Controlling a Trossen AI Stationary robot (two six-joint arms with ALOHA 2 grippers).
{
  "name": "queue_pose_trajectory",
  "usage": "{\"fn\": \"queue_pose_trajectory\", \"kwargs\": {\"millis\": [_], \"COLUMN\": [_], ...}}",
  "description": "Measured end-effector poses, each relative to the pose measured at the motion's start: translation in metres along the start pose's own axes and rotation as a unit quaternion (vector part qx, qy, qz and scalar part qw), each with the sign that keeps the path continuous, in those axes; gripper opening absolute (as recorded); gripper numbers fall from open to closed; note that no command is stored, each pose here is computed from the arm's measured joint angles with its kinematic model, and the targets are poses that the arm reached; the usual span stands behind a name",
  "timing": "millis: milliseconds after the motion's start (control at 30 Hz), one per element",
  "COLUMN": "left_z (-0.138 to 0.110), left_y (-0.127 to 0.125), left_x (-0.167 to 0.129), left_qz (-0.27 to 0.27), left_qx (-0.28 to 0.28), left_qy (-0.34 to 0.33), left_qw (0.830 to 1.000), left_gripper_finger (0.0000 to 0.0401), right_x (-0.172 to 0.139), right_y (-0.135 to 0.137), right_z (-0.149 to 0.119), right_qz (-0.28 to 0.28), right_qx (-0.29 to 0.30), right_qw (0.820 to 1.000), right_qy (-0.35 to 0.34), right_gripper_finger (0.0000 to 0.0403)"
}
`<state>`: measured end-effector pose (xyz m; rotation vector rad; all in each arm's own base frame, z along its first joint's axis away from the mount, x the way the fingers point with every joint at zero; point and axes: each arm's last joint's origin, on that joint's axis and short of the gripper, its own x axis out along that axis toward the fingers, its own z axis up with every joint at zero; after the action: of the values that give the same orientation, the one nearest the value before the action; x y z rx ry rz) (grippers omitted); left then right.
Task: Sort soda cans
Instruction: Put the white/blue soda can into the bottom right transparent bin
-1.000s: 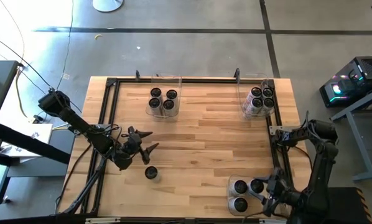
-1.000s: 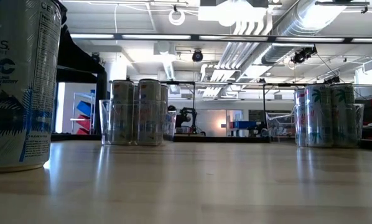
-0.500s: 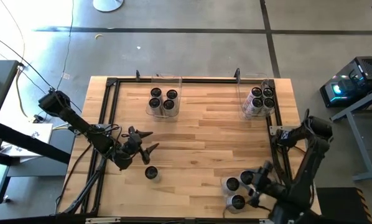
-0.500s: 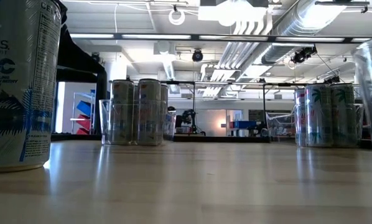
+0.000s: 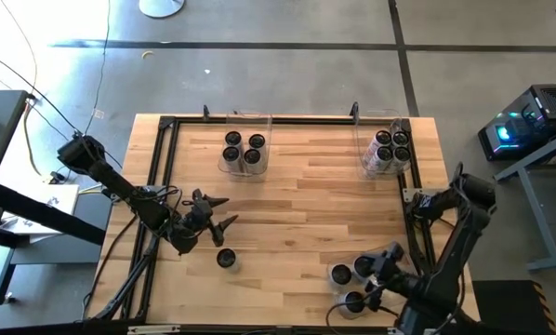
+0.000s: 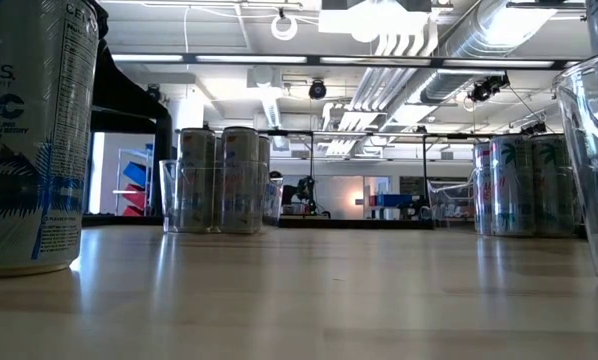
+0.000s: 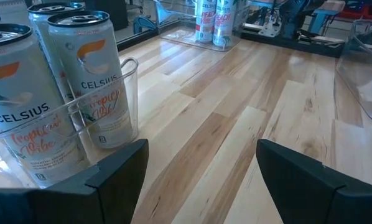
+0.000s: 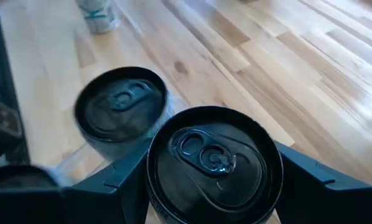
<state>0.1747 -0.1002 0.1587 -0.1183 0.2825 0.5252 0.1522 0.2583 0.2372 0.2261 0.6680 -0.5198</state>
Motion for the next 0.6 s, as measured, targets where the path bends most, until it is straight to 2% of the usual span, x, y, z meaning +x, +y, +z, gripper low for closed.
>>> {"fn": "queue_pose_trajectory", "kwargs": {"millis": [400, 600], "left_z": [0.000, 0.000], "left_y": [0.000, 0.000], "left_x": [0.000, 0.000], "left_qz": [0.000, 0.000], "left_qx": [0.000, 0.000], "left_qy": [0.000, 0.000], "left_qw": [1.000, 1.000], "left_gripper_finger": [0.0291, 0.0291], "right_x": [0.011, 0.008], "right_y": [0.006, 0.007], "right_z": [-0.011, -0.015], "right_qz": [-0.022, -0.019], "right_qx": [0.006, 0.010], "right_qw": [1.000, 0.998], "right_qy": [0.020, 0.059], "right_gripper_finger": [0.0242, 0.0297]}}
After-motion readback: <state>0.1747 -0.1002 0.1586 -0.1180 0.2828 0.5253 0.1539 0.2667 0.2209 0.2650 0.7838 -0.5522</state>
